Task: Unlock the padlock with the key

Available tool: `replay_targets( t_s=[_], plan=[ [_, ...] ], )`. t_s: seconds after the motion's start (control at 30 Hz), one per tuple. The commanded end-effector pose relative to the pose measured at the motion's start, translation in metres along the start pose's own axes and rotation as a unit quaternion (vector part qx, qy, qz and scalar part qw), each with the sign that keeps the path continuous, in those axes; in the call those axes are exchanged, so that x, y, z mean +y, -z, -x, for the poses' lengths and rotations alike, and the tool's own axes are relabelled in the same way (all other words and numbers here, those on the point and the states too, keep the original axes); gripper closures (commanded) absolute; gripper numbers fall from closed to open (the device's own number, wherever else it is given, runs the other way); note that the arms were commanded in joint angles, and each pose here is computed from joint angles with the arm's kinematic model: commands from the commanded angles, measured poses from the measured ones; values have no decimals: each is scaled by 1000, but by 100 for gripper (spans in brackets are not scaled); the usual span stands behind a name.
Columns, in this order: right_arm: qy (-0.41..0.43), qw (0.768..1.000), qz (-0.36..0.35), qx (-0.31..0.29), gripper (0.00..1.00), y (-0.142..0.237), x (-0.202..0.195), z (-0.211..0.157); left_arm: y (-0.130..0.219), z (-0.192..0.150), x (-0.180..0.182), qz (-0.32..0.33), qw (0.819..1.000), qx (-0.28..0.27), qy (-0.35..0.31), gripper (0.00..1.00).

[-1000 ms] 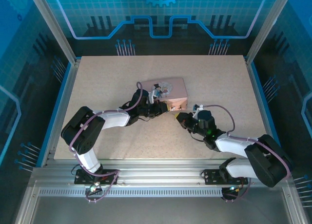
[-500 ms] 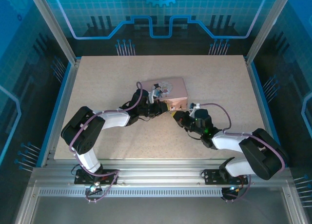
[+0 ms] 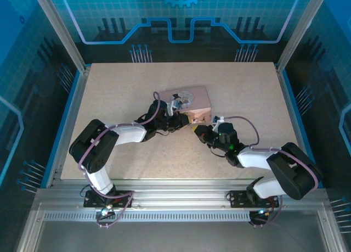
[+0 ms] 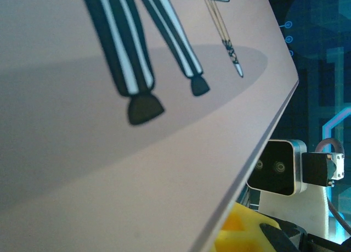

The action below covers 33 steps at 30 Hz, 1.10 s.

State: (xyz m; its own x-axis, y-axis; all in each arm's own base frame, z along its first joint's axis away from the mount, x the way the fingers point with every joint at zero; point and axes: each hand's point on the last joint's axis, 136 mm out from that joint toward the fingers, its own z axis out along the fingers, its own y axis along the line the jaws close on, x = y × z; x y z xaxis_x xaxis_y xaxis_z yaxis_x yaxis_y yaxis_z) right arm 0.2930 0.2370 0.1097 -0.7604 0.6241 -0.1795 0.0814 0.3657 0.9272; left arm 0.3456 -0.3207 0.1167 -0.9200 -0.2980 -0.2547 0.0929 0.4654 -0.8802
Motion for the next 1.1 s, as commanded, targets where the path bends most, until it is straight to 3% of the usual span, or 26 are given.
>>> replay_targets(
  t_s=[0.0,1.07],
  plan=[
    [7,999,28,-14,100,-4,21,7,0,5,-17,-35,999,6,-3,100],
    [-15,998,41,-46,100,-12,25,12,-3,2,-19,-56,998,13,8,100]
  ],
)
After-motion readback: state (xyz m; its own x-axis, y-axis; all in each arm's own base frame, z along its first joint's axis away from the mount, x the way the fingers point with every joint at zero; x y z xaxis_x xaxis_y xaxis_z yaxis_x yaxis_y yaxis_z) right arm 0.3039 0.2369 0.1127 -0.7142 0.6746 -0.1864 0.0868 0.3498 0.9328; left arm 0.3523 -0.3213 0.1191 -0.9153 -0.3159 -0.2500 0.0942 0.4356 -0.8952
